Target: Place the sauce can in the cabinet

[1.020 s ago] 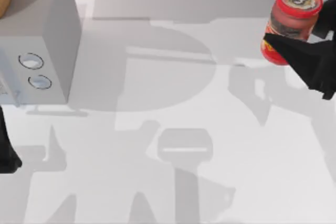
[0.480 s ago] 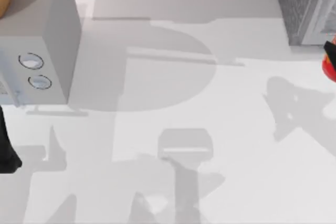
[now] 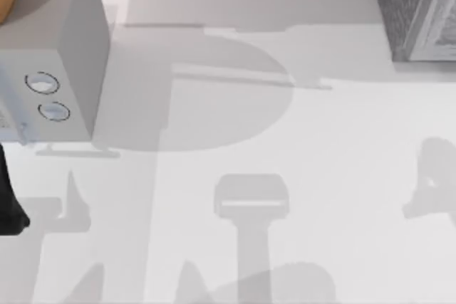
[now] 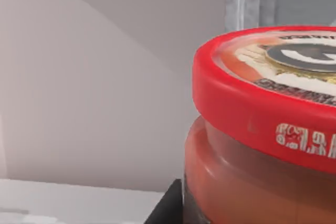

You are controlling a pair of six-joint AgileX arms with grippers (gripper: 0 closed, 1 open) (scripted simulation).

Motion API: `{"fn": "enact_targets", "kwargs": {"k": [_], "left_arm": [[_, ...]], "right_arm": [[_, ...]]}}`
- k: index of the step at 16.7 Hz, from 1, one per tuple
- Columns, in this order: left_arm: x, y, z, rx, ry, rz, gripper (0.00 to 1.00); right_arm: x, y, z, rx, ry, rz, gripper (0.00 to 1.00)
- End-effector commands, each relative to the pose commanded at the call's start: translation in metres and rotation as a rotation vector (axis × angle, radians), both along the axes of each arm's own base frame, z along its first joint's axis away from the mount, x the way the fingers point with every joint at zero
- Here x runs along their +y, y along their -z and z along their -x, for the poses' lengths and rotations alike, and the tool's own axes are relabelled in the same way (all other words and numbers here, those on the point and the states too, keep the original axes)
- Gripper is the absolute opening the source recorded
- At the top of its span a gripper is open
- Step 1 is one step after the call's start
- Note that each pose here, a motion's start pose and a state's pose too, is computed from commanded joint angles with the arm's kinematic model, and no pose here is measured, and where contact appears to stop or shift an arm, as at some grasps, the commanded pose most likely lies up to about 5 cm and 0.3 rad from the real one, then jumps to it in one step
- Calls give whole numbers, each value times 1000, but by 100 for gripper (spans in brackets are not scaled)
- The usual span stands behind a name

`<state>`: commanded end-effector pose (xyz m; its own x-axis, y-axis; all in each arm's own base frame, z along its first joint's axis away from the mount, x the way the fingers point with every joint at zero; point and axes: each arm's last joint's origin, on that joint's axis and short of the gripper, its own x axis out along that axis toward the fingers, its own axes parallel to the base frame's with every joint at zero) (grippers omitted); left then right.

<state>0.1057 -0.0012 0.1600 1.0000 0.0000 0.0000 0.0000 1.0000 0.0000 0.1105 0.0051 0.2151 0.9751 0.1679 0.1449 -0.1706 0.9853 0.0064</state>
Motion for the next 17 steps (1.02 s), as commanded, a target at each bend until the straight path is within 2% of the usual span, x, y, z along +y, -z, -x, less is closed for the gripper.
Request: {"fn": "enact_targets", "kwargs": {"k": [3,6,12,17], "left_arm": [[0,0,0,0,0,0,100],[0,0,0,0,0,0,100],[0,0,0,0,0,0,100],[0,0,0,0,0,0,100]], "right_arm": [[-5,39,5,99,133,7,0],[-6,55,5,145,171,19,0],[-6,53,5,149,169,14,0],[-4,8,4,161,161,-12,0]]}}
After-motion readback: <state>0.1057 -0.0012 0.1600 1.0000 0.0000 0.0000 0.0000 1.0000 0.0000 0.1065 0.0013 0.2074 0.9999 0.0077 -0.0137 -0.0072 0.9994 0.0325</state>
